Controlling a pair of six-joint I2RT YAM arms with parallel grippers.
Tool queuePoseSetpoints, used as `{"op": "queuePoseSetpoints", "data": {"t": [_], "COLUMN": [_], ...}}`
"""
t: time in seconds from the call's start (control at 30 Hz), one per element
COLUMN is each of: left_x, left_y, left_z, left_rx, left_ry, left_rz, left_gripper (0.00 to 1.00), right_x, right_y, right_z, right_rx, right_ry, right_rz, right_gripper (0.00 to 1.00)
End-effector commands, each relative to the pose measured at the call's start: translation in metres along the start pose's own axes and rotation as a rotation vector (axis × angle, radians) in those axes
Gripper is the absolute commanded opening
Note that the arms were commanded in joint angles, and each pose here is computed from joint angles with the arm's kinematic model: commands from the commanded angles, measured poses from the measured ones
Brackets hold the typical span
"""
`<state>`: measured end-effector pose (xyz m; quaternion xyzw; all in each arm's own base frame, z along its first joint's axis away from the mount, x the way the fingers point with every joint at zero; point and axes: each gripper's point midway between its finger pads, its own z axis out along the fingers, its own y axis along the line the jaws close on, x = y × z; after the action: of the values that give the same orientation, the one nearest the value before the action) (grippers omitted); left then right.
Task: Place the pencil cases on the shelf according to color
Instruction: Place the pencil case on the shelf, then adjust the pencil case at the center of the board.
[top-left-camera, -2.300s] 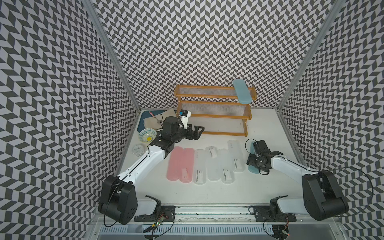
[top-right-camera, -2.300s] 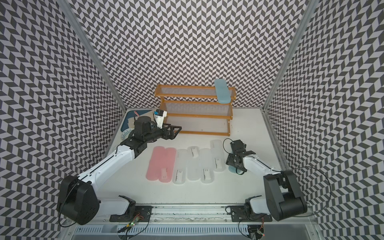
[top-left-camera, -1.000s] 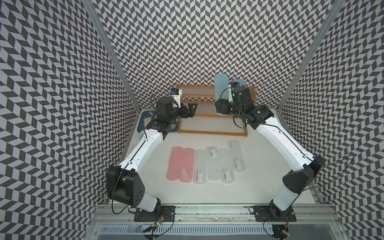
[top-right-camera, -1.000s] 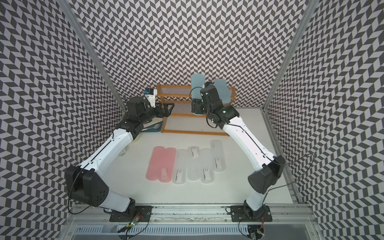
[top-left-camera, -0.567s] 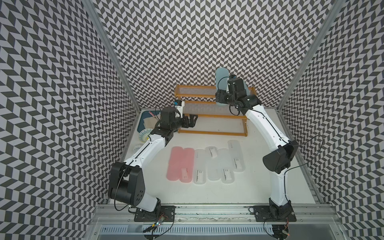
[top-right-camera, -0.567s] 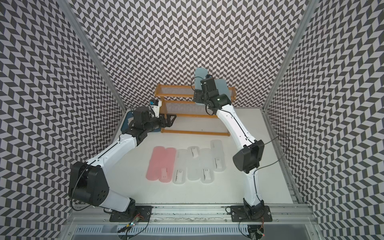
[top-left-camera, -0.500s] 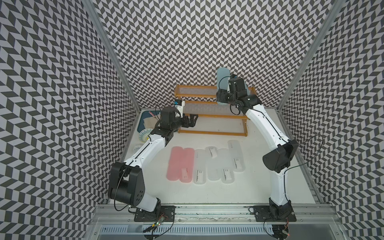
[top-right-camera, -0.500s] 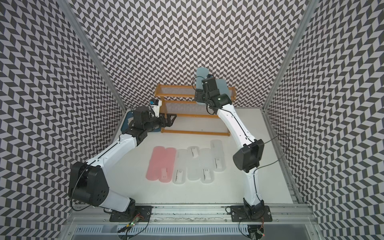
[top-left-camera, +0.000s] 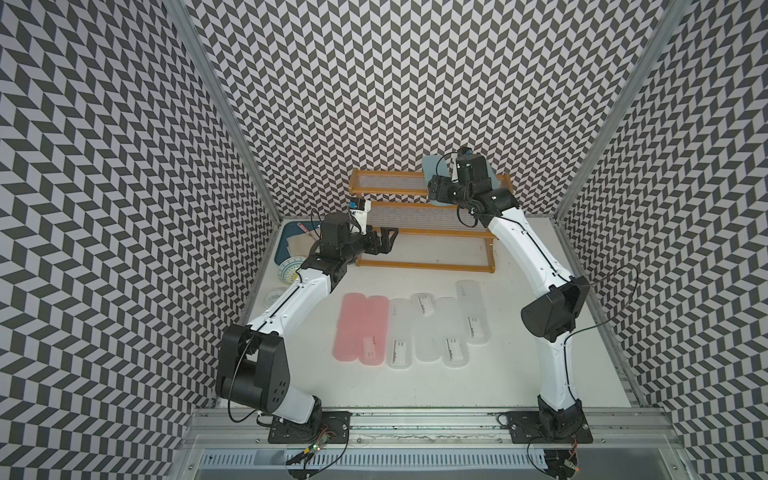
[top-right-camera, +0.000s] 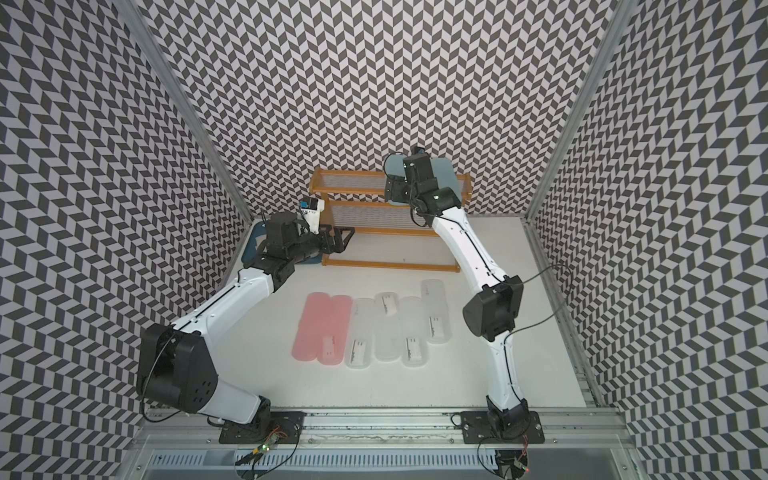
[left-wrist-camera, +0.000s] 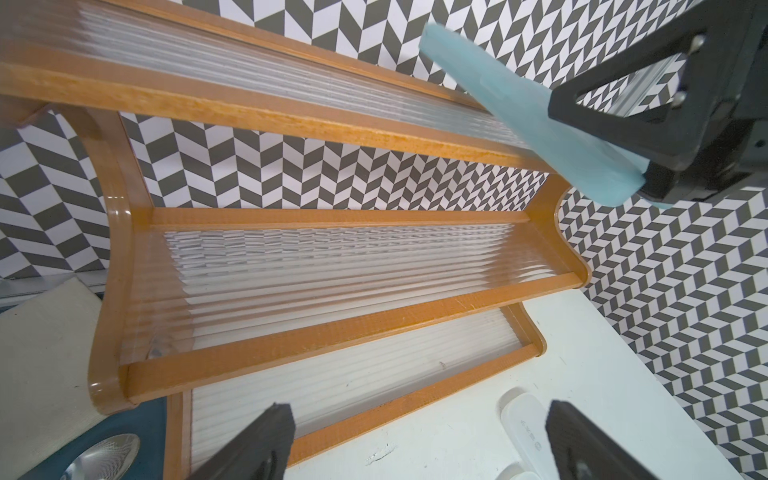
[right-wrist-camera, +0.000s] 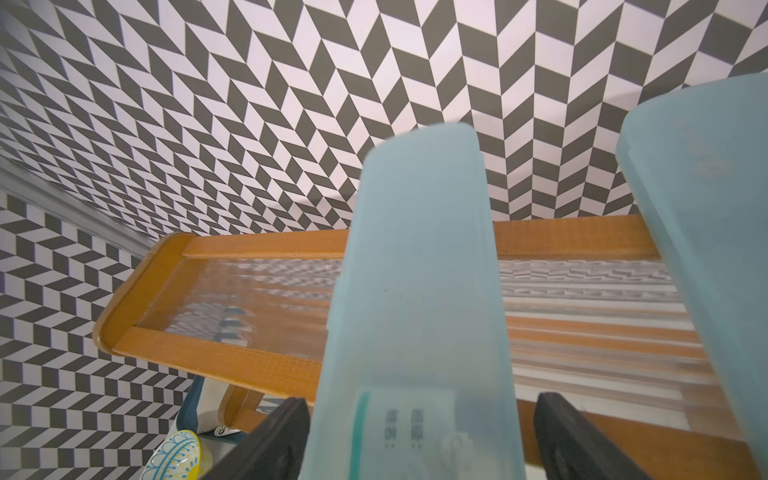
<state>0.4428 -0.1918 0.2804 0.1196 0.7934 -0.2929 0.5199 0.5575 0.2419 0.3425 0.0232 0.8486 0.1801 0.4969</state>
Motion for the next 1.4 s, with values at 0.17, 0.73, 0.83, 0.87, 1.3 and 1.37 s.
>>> {"op": "queuePoseSetpoints", "data": {"t": [0.17,0.73,0.83,0.87,1.3,1.37], "left_x": [-0.016,-0.009,-0.011,-0.009,0.040,0.045], "left_y": [-0.013,-0.039,-0.048,-0.052,-0.048,-0.053], "left_z": [-0.005,-0.014,-0.031,-0.039,-0.098,-0.098], "left_rx": [0.042,0.011,0.018,0.023,-0.081,-0.070], "left_ry": [-0.043,-0.021,-0.009,-0.010,0.027,0.034], "left_rz": [0.019,0.042,-0.050,-0.068,-0.156,-0.150], "left_gripper": [1.00,1.00,1.00,1.00,1.00,1.00], "right_x": [-0.025,-0.021,0.014,0.028,0.172,0.187], "right_y": [0.020,-0.016,-0.036,-0.043,-0.088,-0.095], "right_z": [-0.016,-0.164,-0.193,-0.201,-0.240,-0.243], "right_rx": [-0.108,-0.015,-0.001,0.001,-0.060,-0.048], "right_ry": [-0.063,-0.094,-0.077,-0.069,0.111,0.134], "right_rz": [0.035,0.029,0.044,0.052,0.078,0.082], "right_gripper": [0.91,0.97,0.98,0.98,0.99,1.00]}}
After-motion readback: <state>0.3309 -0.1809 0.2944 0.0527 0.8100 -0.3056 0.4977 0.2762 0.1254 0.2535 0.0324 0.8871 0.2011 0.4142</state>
